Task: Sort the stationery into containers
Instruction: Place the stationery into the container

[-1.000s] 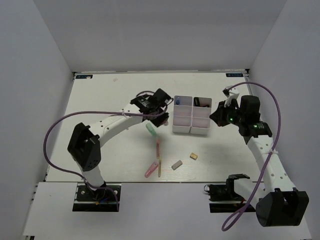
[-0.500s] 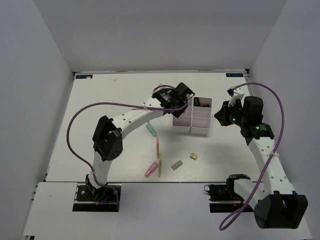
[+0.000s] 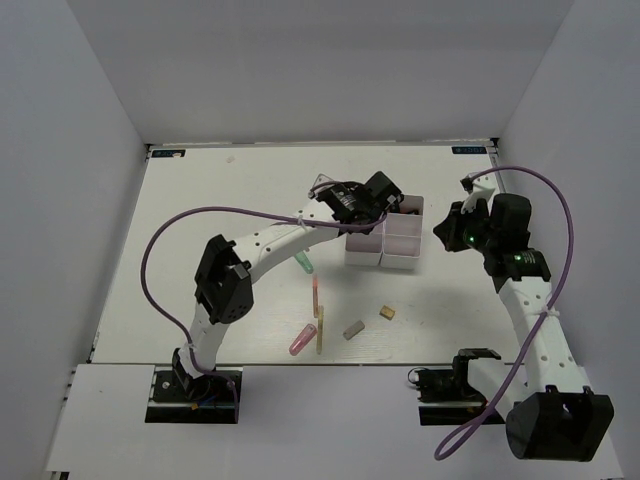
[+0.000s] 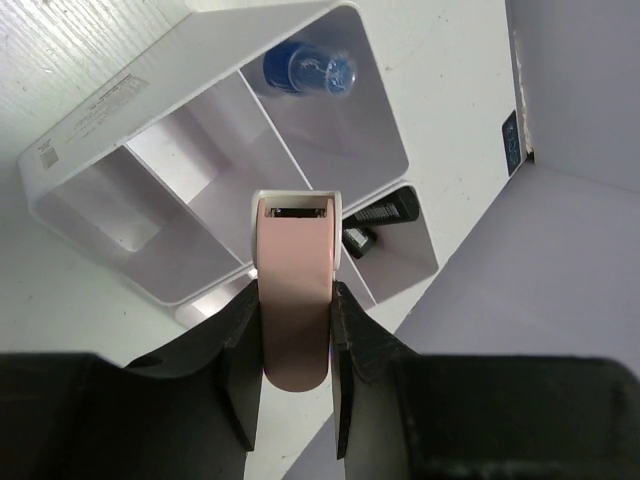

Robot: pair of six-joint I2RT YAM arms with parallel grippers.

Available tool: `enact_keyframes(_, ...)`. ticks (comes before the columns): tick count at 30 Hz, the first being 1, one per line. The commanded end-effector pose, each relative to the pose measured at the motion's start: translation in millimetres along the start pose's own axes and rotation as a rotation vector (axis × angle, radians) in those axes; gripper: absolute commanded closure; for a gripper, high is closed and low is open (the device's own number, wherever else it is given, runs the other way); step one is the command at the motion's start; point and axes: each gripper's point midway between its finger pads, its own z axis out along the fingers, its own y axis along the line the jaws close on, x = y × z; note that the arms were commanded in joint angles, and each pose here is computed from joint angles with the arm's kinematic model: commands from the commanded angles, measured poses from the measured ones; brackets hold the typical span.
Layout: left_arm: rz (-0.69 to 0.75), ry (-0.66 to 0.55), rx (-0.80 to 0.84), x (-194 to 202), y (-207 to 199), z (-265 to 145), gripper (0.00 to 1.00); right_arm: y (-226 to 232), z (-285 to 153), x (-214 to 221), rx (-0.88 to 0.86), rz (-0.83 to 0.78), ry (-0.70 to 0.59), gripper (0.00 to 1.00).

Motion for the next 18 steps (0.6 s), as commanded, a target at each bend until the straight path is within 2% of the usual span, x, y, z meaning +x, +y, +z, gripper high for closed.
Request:
enact_keyframes(1, -0.067, -0.069, 0.007, -9, 0, 3, 0.97, -8, -4, -10, 0.025, 0.004, -0.052, 1.0)
enact_keyframes(14, -0.049, -0.096, 0.008, -8, 4, 23, 0.95, -12, -6, -9, 0.023, 0.019, -0.056, 1.0)
enact_keyframes(18, -0.047, -0.093, 0.015, -7, 3, 26, 0.89, -14, -8, -10, 0.031, 0.021, -0.062, 1.0)
